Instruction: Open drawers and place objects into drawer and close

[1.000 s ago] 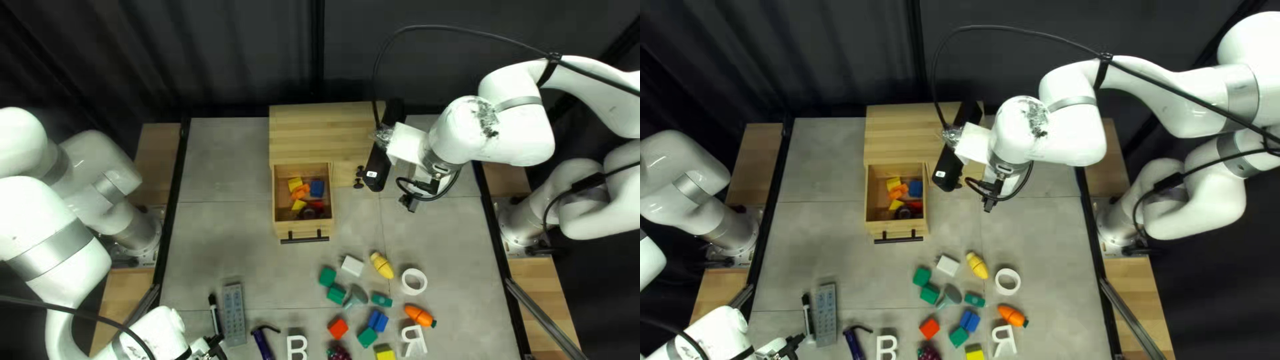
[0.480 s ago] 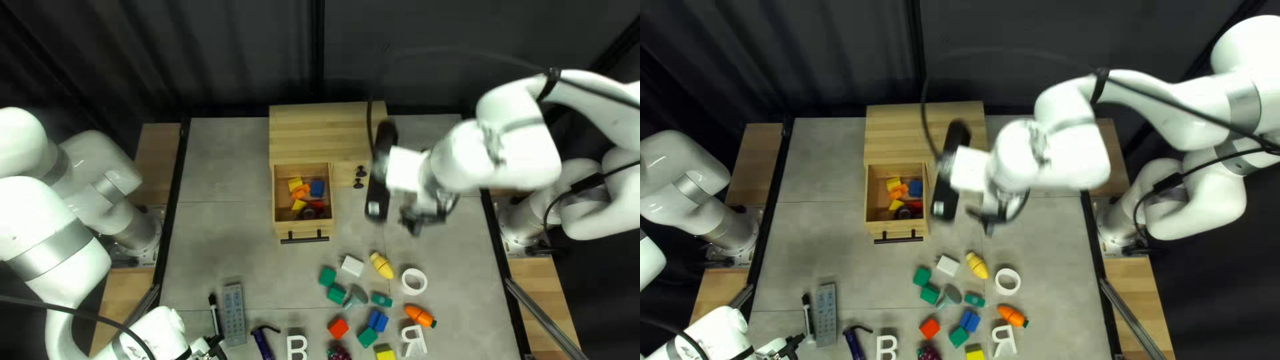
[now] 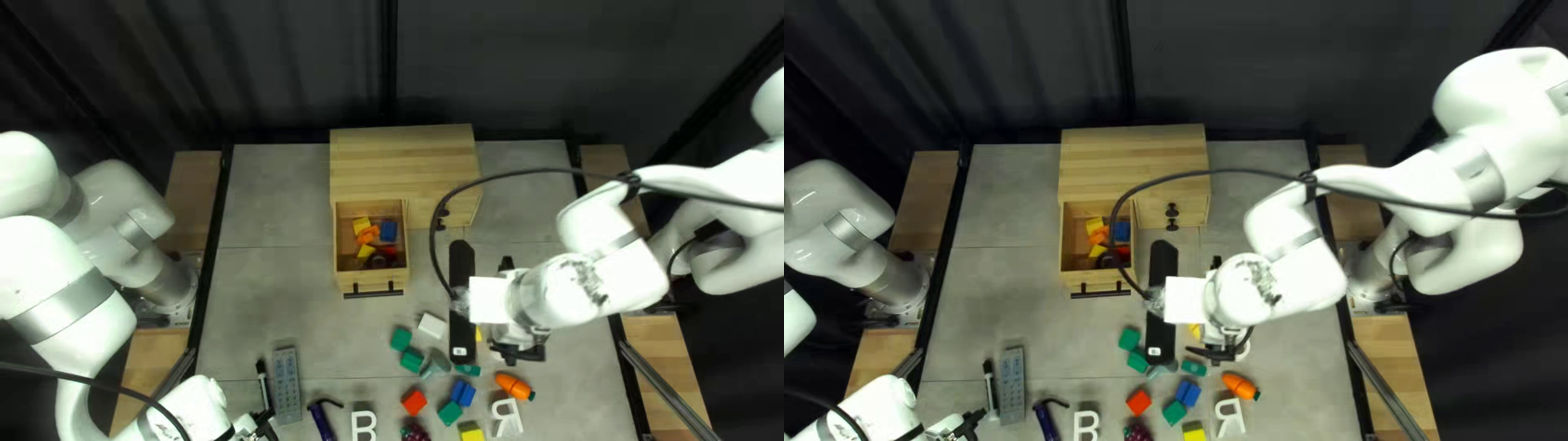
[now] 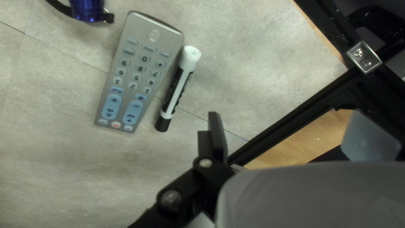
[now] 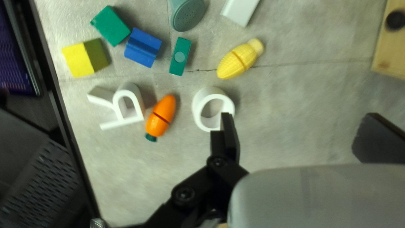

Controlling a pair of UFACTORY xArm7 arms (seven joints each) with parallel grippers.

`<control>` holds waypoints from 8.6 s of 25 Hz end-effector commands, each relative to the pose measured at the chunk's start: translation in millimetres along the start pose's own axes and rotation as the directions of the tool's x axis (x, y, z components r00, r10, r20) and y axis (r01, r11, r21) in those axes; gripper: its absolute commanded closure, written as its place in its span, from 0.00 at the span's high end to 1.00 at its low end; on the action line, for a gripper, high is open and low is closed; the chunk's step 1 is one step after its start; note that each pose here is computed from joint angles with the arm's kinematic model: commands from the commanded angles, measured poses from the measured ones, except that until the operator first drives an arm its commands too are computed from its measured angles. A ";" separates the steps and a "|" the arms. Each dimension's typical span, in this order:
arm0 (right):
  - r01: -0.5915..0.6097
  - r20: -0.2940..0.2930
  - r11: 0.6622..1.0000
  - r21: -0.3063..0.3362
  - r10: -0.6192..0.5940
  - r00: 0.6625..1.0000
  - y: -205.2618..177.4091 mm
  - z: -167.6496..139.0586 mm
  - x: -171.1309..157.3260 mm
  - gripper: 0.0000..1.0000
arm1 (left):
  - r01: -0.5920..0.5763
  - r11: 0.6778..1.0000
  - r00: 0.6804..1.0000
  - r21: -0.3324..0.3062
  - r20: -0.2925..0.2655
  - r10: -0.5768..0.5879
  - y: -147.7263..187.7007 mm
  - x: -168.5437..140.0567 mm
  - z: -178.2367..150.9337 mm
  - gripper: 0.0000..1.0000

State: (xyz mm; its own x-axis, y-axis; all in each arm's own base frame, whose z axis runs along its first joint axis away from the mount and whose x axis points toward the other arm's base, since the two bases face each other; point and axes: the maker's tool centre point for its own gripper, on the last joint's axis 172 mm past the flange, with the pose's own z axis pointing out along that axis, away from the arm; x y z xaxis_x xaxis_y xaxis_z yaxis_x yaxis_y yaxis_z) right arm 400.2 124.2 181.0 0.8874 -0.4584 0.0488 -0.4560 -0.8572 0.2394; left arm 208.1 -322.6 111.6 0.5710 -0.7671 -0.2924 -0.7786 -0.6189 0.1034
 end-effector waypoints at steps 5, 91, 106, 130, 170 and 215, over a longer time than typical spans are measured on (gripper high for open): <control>-0.356 0.038 0.914 -0.194 0.370 0.928 -10.4 80.9 -7.1 1.00 | 0.000 1.000 1.000 0.000 0.000 0.000 0.0 0.0 0.0 1.00; -0.036 -0.405 0.993 0.110 0.078 0.911 73.3 -5.3 248.7 1.00 | 0.000 1.000 1.000 0.000 0.000 0.000 0.0 0.0 0.0 1.00; -0.019 -0.141 0.998 0.055 0.027 0.990 2.6 -11.0 87.4 1.00 | 0.000 1.000 1.000 0.000 0.000 0.000 0.0 0.0 0.0 1.00; -0.004 -0.075 0.976 0.218 0.021 0.997 -52.1 99.8 73.8 1.00 | 0.000 1.000 1.000 0.000 0.000 0.000 0.0 0.0 0.0 1.00; 0.092 -0.119 0.973 0.210 -0.068 0.991 -61.7 142.8 78.1 1.00 | 0.000 1.000 1.000 0.000 0.000 0.000 0.0 0.0 0.0 1.00; 0.135 -0.264 0.989 0.054 -0.116 0.958 28.1 -9.8 159.3 0.08 | 0.000 1.000 1.000 0.000 0.000 0.000 0.0 0.0 0.0 1.00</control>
State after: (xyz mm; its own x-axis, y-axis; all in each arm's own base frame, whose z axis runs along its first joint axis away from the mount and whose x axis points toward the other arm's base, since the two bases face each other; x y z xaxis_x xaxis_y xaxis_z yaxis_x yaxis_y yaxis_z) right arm 516.5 57.2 165.1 0.9241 -0.3056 0.2293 -0.3459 -0.9242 0.1621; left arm 208.1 -322.6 111.6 0.5710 -0.7672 -0.2923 -0.7786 -0.6189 0.1034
